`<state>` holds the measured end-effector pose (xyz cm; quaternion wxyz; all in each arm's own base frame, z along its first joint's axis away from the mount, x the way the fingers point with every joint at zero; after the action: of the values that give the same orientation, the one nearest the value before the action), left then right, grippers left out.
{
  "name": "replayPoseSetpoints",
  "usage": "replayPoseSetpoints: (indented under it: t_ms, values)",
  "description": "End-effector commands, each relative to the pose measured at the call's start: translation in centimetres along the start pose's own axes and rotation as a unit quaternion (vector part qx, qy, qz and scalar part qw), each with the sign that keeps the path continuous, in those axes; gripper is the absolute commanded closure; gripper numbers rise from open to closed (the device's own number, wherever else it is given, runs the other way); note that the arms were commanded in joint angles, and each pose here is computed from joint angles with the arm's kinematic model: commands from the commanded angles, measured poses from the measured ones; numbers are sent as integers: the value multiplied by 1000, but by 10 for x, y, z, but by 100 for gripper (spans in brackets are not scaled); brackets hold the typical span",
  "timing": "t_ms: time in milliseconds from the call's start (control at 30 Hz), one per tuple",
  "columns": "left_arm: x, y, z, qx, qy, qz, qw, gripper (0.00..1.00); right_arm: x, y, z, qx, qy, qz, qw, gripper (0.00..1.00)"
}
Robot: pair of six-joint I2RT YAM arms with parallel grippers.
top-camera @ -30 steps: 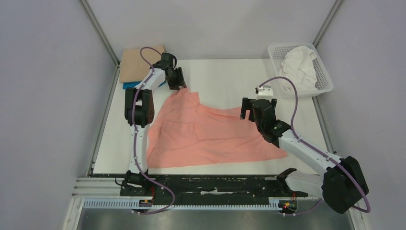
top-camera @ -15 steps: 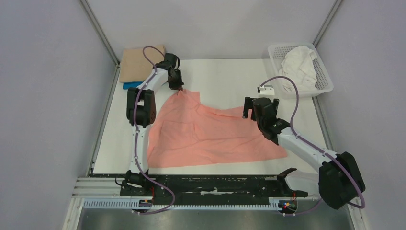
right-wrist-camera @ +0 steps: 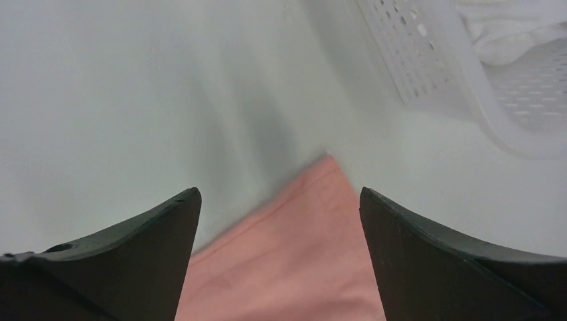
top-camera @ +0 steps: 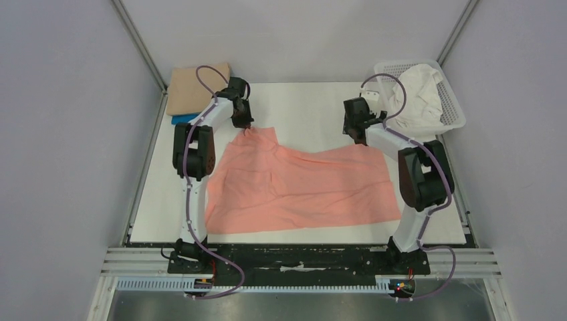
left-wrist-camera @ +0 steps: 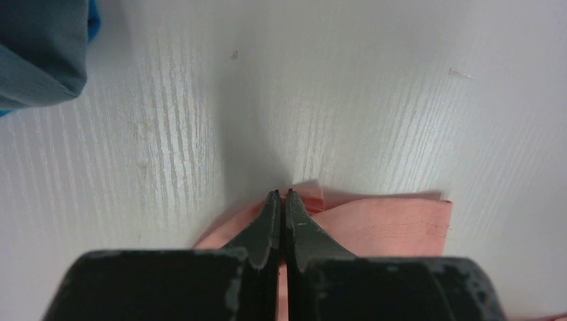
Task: Fold and stack the t-shirts
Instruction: Grab the side of the flattened tshirt furthest away from the robot with both arms
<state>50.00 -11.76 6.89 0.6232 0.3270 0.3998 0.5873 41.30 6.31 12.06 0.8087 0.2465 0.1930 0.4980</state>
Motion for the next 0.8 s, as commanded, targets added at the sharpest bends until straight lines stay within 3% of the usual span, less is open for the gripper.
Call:
replayPoseSetpoints:
  t_ms: [0, 167, 367, 767]
  values:
    - [2, 17, 10, -29, -13, -3, 999, 98, 4, -24, 0, 14, 19, -58, 998, 10]
    - [-2, 21, 10, -39, -10, -19, 999, 98, 7, -49, -15, 36, 31, -80, 996, 16]
    - [0, 29, 9, -48, -7, -14, 999, 98, -13, -49, -36, 53, 24, -109, 992, 20]
    - [2, 30, 2, -50, -3, -13, 999, 98, -48, -40, -54, 54, 5, -145, 988, 44]
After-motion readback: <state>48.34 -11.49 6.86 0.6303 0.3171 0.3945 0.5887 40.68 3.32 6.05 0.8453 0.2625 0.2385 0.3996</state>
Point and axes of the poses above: each gripper's point midway between its finger pads, its own y axis back along the fingers, its own x axis along the line the jaws close on, z = x × y, the point moved 5 cm from there along y, back along the fingers, and after that the axes turned 7 degrees about -y, right-handed, at the moved point
